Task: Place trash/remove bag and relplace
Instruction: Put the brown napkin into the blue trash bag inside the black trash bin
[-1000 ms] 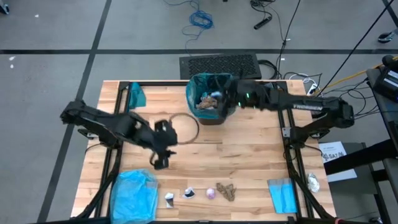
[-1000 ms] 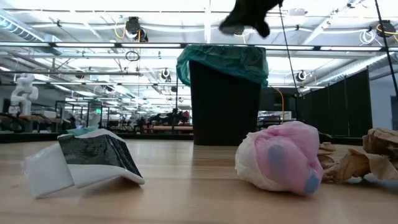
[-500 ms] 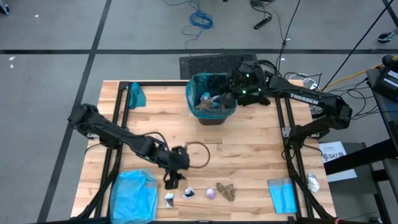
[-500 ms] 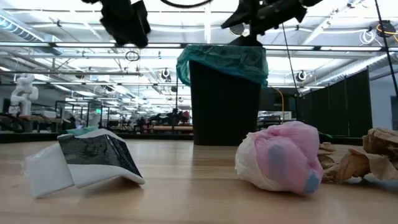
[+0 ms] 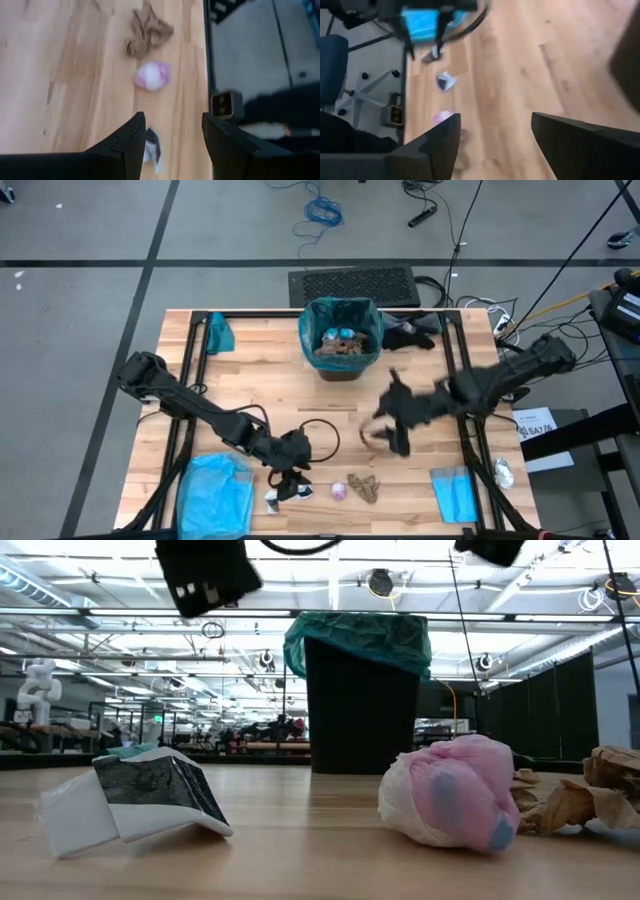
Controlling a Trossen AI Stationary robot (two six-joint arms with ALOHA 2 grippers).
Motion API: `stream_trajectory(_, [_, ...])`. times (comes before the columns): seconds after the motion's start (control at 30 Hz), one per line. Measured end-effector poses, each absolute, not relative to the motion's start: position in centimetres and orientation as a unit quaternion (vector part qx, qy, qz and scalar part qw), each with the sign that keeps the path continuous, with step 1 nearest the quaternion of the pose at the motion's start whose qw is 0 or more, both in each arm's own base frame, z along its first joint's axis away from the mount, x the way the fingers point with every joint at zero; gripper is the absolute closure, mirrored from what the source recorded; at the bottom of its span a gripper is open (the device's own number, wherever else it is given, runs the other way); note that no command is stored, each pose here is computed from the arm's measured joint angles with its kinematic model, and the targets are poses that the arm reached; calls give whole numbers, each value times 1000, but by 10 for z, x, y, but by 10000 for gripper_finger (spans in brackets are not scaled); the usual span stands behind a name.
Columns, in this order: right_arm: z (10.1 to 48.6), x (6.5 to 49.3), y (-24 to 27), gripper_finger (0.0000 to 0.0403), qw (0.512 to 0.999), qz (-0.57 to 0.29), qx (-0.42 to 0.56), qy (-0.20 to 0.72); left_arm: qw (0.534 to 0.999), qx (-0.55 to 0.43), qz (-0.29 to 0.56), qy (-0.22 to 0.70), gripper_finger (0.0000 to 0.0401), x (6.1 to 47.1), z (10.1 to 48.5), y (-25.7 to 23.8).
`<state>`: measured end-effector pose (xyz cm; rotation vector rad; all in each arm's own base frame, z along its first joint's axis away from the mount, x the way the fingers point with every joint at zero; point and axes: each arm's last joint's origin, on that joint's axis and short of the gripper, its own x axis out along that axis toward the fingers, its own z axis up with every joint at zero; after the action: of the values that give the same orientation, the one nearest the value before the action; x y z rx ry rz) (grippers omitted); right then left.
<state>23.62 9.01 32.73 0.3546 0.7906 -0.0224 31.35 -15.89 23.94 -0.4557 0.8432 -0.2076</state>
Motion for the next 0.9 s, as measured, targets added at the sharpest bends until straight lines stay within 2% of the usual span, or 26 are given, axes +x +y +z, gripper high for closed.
stream_trajectory(0.13, [298,226,129,184,899,-13,166,404,884,-261,-67,381,212,312,243,-166])
stream_trajectory(0.33, [237,221,173,186,886,17,218,408,893,-288,-55,343,212,310,248,-178])
stream_trajectory(0.67, [149,248,208,186,862,21,245,444,895,-300,-42,328,212,311,255,-181])
stream_trajectory(0.77, [123,251,210,187,846,-11,255,469,894,-303,-39,329,212,311,254,-180])
stream_trajectory(0.83, [117,254,211,200,839,-32,278,466,893,-304,-39,330,212,311,254,-181])
stream_trajectory(0.9, [119,255,211,239,843,-41,291,451,893,-303,-41,331,212,310,254,-183])
